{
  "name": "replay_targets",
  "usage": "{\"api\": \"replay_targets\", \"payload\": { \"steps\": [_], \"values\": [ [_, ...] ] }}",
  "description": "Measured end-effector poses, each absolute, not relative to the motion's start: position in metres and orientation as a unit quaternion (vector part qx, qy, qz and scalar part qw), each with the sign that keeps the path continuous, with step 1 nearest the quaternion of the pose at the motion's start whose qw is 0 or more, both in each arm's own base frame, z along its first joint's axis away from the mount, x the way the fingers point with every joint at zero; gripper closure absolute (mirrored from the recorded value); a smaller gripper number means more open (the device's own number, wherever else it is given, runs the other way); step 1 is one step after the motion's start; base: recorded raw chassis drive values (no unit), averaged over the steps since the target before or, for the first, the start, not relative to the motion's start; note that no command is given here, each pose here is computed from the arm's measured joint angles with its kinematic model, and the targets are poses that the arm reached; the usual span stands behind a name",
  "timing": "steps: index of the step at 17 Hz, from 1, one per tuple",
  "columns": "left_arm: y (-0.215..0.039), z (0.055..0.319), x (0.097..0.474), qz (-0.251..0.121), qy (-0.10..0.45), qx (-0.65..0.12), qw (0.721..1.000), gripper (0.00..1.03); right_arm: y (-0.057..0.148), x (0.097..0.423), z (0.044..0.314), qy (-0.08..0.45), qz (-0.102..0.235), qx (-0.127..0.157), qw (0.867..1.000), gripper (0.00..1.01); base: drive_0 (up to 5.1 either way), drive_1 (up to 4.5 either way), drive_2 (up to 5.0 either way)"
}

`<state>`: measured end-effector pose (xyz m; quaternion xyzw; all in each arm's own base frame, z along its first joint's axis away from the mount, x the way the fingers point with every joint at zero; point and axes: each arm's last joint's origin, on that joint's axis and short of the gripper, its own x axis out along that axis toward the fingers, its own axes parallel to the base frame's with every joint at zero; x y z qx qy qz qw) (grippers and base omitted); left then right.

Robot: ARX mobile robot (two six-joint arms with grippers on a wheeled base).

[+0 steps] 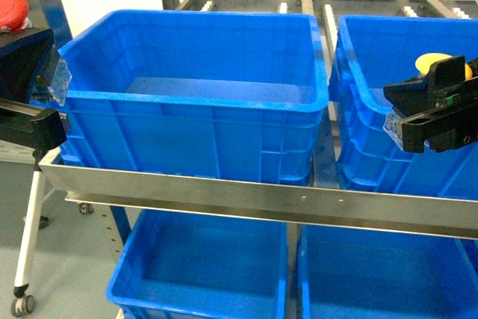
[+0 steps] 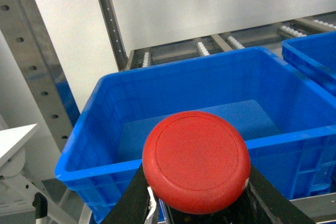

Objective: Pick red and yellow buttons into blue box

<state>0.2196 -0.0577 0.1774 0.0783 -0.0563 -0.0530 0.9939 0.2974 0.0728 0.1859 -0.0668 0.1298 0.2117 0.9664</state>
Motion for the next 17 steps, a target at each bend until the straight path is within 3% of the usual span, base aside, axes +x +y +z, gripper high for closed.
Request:
{"api": "replay_targets", "payload": {
  "steps": [17],
  "values": [
    [-0.0577,0.1774,0.2196,-0.053,-0.056,0.078,0.994,0.78,0.0728,0.2975,0.1860,0.129,0.211,-0.067,0.967,0.75,4.5,-2.12,-1.9]
  ]
}}
